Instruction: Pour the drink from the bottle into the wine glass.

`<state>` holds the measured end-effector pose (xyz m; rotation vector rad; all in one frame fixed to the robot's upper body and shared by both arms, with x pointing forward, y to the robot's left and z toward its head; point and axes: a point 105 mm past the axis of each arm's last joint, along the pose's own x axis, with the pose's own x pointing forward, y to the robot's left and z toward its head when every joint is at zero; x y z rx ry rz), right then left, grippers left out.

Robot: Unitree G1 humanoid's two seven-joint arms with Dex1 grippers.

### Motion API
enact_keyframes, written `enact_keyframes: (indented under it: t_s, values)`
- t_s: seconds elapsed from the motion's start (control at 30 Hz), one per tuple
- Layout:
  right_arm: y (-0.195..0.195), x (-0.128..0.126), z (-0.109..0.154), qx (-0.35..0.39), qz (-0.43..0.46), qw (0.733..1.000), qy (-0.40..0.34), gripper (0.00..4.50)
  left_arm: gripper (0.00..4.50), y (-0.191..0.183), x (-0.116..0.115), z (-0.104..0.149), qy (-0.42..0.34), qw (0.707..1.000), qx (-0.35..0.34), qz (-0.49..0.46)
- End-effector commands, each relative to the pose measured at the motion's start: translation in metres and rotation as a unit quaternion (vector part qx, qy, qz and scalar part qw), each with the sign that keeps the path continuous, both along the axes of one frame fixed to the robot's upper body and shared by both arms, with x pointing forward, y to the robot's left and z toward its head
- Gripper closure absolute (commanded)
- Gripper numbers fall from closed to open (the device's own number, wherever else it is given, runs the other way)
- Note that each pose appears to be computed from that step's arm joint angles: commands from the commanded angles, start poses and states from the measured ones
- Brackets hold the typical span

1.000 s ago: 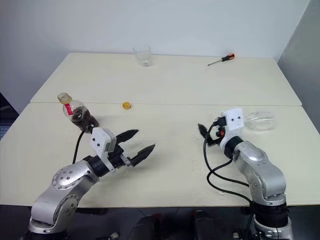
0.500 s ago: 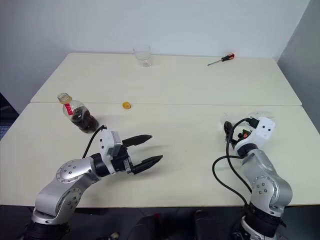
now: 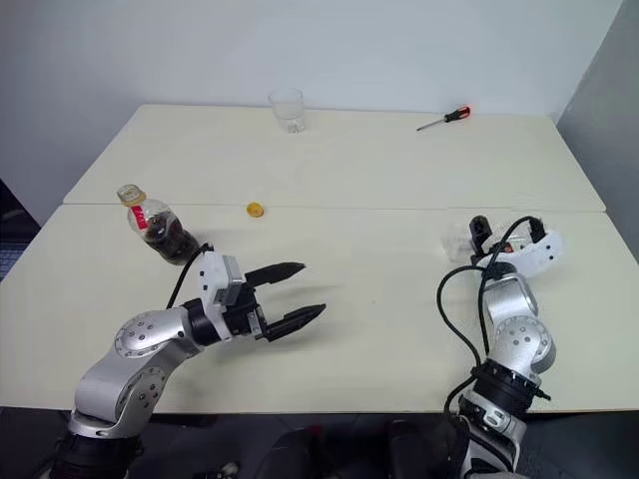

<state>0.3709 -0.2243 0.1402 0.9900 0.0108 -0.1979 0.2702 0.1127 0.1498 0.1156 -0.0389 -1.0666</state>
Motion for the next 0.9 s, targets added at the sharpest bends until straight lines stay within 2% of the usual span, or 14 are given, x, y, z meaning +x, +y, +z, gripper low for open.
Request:
enact_keyframes:
  t_s: [0.03,0.23,0.4,0.9]
  values:
    - [-0.009,0.004,0.011,0.039,-0.027,0.998,-0.028,0.00,0.03,-0.004,0.002,0.006,-0.013,1.000,-0.005,-0.007]
    - [-0.005,0.011,0.003,0.103,-0.034,0.994,-0.026,0.00,0.03,-0.005,0.006,0.010,-0.019,1.000,-0.005,-0.007]
    - [-0.001,0.014,0.001,0.109,-0.030,0.993,-0.024,0.00,0.03,-0.005,0.007,0.011,-0.021,1.000,-0.004,-0.005]
    - [0.010,0.051,-0.015,0.144,-0.023,0.989,-0.024,0.00,0.03,-0.011,0.008,0.016,-0.028,1.000,-0.009,-0.006]
